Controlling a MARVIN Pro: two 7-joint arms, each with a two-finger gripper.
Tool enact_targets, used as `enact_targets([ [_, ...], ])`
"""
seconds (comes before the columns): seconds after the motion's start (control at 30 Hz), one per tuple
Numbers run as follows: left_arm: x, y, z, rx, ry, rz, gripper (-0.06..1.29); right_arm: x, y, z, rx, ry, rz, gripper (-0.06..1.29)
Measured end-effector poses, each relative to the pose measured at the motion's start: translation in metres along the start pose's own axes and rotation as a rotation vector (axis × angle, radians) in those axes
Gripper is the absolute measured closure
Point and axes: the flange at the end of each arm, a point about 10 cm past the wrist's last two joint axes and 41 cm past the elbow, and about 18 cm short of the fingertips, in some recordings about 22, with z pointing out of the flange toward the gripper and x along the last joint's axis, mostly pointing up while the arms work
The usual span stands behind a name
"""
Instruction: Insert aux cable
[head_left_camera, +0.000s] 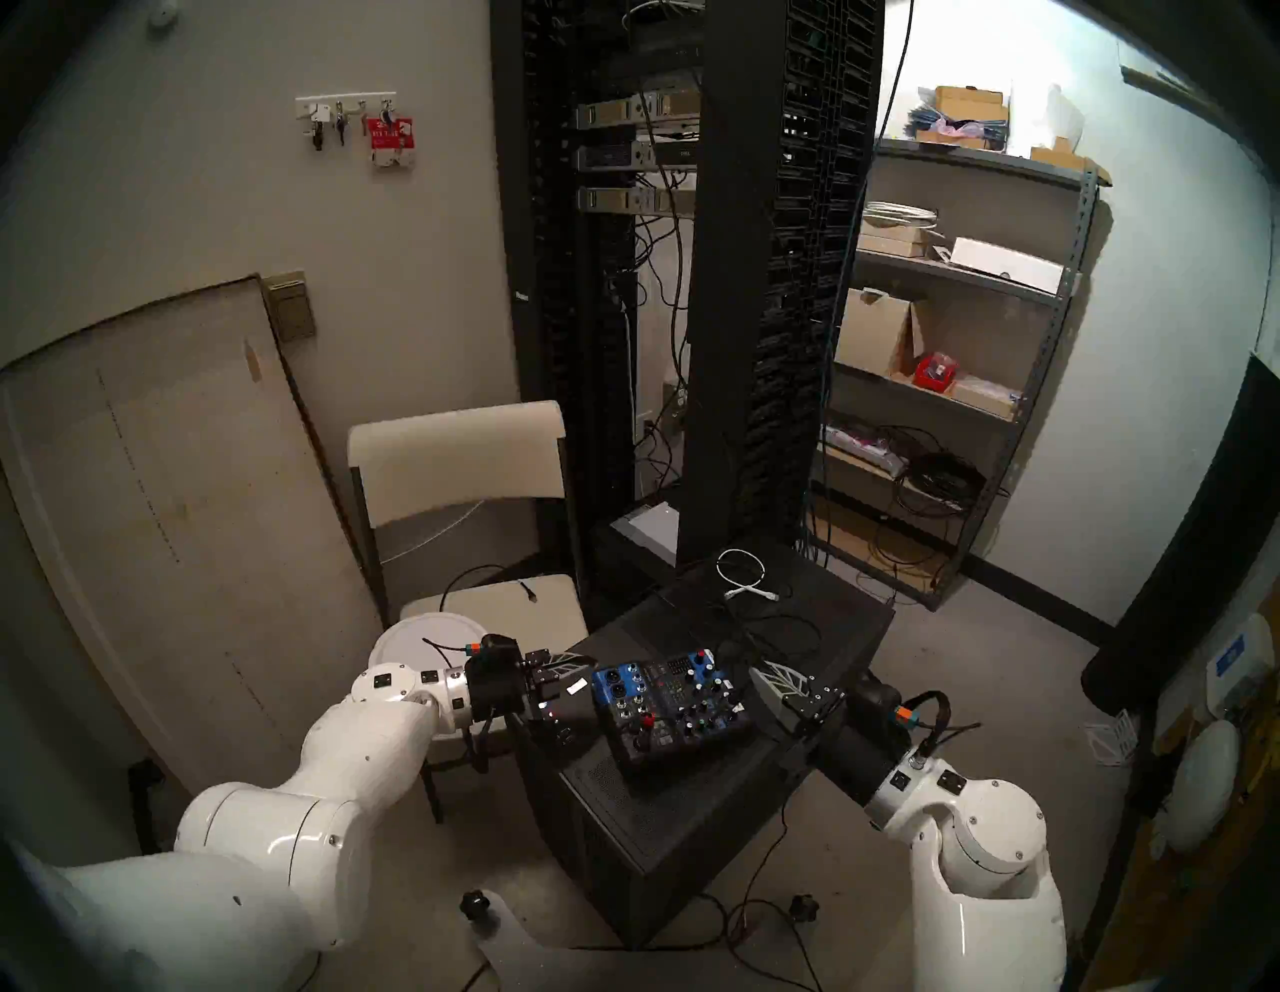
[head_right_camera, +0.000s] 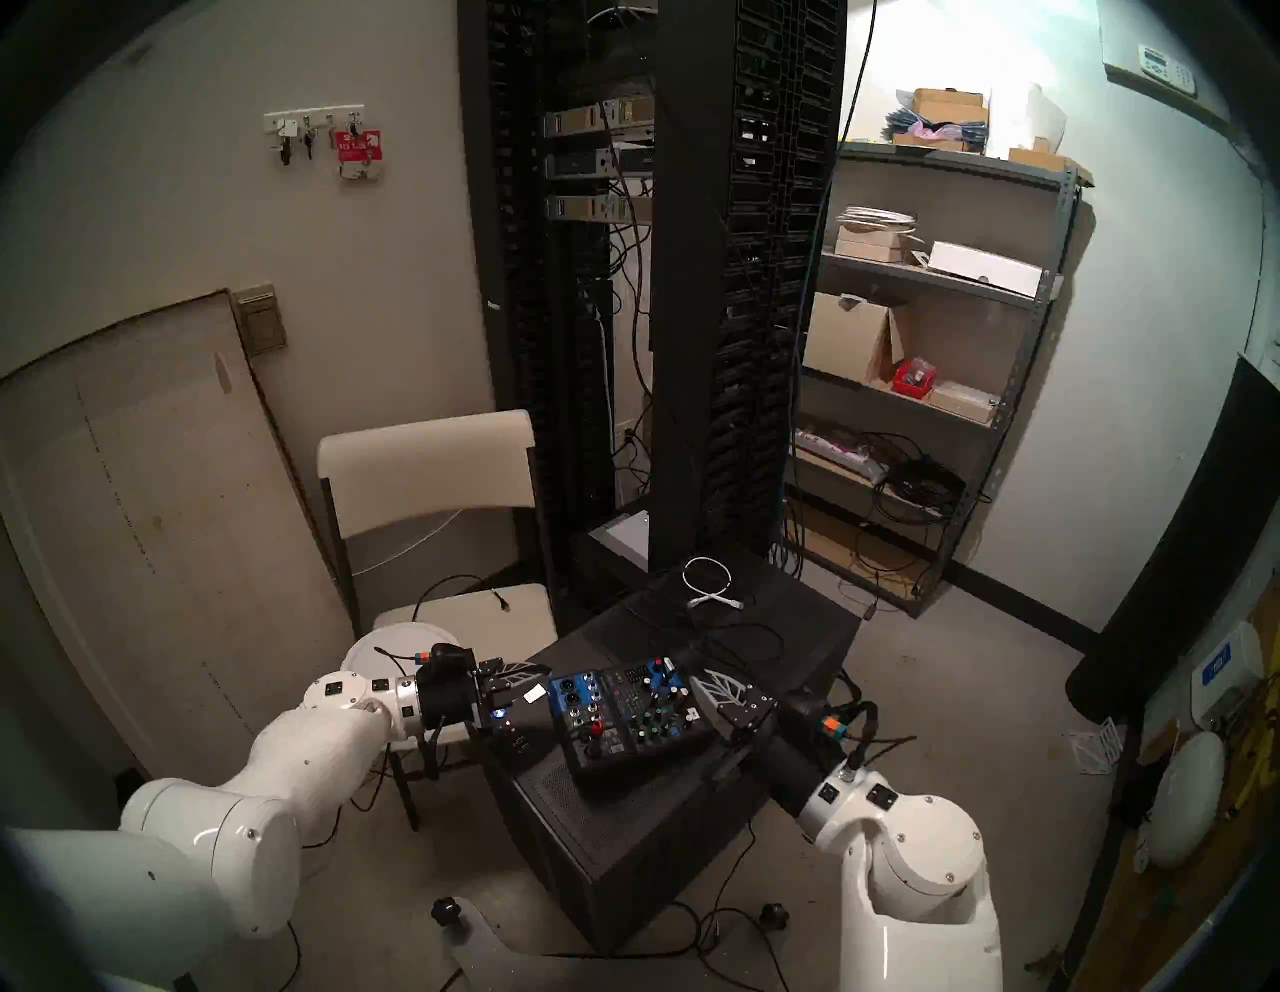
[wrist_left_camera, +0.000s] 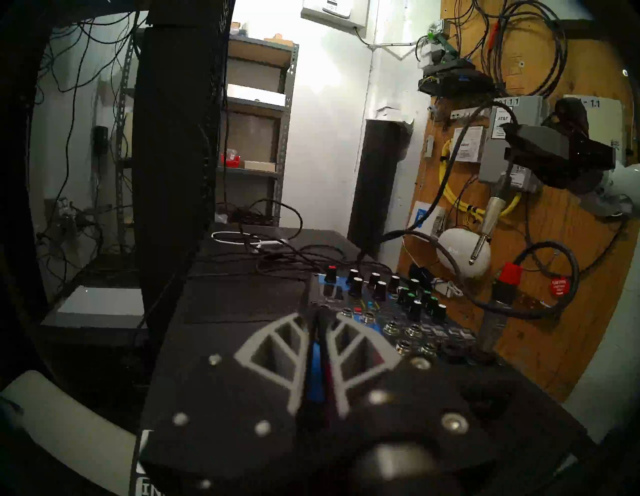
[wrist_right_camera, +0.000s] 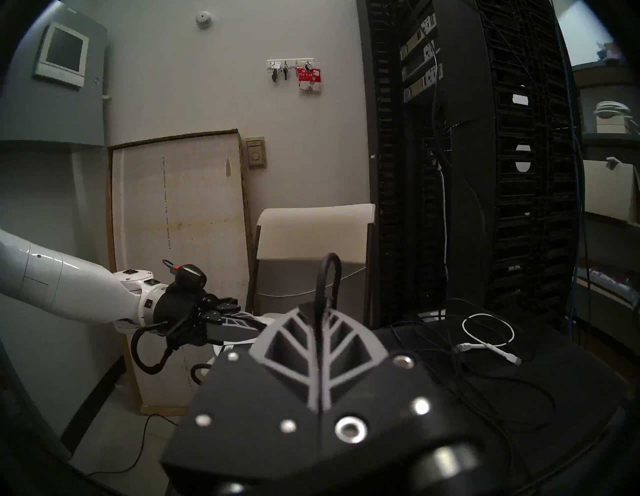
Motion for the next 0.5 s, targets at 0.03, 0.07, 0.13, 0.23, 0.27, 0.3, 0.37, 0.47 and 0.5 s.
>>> enact_targets([
  [0.03,-0.001,0.0,0.0,0.001,-0.001,-0.002,0.43,0.0,0.0,0.0,0.0,0.0,0.0,1.25],
  [0.07,-0.002,0.0,-0.001,0.003,-0.002,-0.004,0.81,0.0,0.0,0.0,0.0,0.0,0.0,1.25],
  [0.13,-0.003,0.0,-0.001,0.007,-0.005,-0.009,1.1,0.0,0.0,0.0,-0.001,0.0,0.001,1.25],
  [0.23,-0.007,-0.001,-0.001,0.014,-0.013,-0.014,1.1,0.0,0.0,0.0,-0.001,0.0,0.002,1.25],
  [0.27,-0.008,-0.001,-0.001,0.016,-0.017,-0.015,1.14,0.0,0.0,0.0,-0.001,0.0,0.002,1.25],
  [0.3,-0.009,-0.001,-0.001,0.018,-0.022,-0.016,1.17,-0.001,0.0,-0.001,-0.002,0.0,0.003,1.25],
  [0.37,-0.011,-0.001,-0.001,0.021,-0.031,-0.016,1.17,-0.001,0.0,-0.001,-0.002,0.0,0.003,1.25],
  [0.47,-0.013,-0.001,-0.001,0.027,-0.042,-0.015,1.17,-0.001,0.0,-0.001,-0.003,0.0,0.003,1.25],
  [0.5,-0.013,-0.001,-0.001,0.028,-0.044,-0.014,1.17,-0.001,0.0,-0.002,-0.003,0.0,0.004,1.25],
])
